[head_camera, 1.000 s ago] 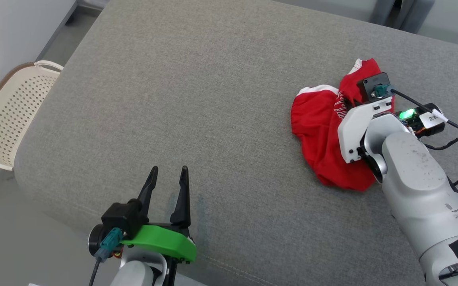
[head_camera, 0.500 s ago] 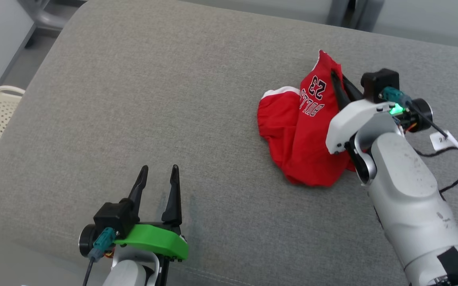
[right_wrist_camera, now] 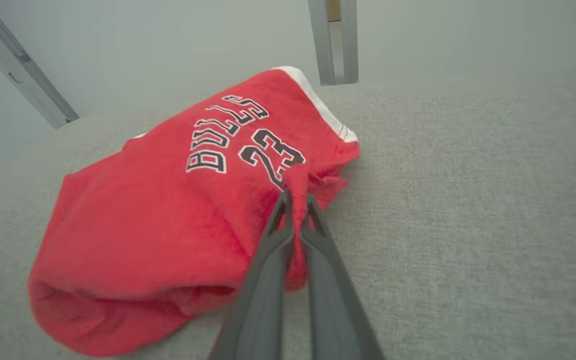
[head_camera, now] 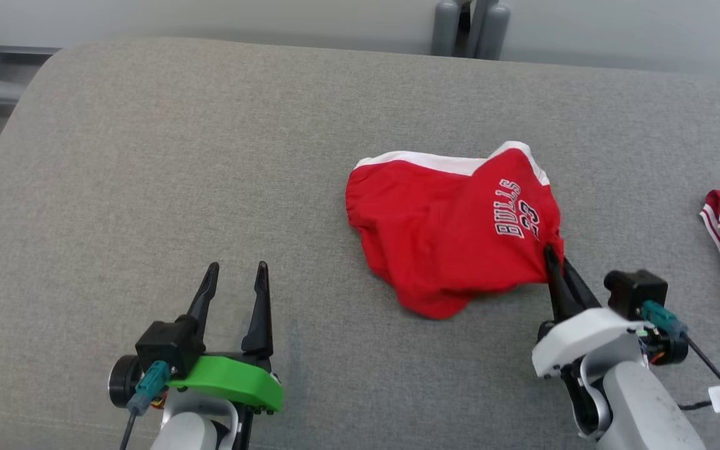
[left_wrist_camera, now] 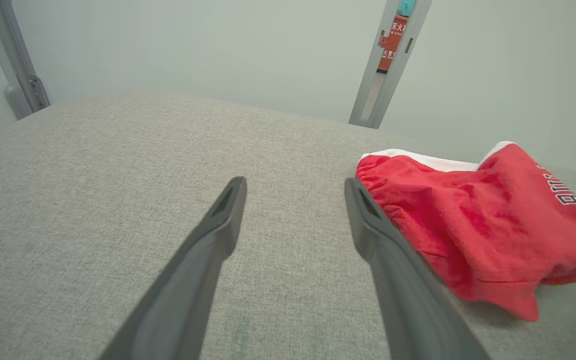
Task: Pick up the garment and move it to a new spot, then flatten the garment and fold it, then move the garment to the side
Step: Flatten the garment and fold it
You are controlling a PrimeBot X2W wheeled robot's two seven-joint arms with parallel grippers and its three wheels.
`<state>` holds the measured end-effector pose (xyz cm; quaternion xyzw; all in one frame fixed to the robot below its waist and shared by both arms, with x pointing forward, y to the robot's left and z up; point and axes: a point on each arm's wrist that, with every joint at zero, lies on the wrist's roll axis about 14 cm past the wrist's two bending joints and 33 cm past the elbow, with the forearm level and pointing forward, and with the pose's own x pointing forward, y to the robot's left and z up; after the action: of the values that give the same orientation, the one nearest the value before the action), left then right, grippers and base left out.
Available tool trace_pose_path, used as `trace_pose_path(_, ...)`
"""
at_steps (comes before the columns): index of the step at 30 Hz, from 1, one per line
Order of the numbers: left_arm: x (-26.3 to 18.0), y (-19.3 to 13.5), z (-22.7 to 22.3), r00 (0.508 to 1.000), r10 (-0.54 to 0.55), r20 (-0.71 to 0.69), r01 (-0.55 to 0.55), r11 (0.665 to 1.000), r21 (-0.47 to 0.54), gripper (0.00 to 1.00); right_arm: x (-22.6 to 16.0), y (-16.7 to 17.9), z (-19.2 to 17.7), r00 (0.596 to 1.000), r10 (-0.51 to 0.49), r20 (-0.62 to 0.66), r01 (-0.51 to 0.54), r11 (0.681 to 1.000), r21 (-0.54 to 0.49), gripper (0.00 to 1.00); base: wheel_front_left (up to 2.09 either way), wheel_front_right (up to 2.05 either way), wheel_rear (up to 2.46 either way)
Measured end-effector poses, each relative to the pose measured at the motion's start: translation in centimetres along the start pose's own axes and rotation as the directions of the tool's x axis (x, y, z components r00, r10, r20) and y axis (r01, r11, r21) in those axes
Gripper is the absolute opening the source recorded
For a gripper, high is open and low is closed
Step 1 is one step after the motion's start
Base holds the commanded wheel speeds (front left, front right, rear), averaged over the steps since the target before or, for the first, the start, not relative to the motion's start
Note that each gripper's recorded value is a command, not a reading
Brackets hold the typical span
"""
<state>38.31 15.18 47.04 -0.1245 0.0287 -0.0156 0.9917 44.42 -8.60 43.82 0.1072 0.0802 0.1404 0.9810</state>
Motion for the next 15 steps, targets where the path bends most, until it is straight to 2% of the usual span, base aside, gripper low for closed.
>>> trace_pose_path(6,0.3,-0.7,0.2,1.000,-0.026,0.003,0.026,1.000,0.005,1.00,-2.6,-1.2,-2.1,0.998,-0.042,-0.048,0.043,0.999,0.011,0.00,0.00,0.00,0.00)
trace_pose_path(15,0.1,-0.9,0.5,0.999,-0.035,0.008,0.035,0.999,0.008,1.00,-4.2,-1.5,-4.3,0.991,-0.059,-0.116,0.061,0.998,0.007,0.00,0.00,0.00,0.00)
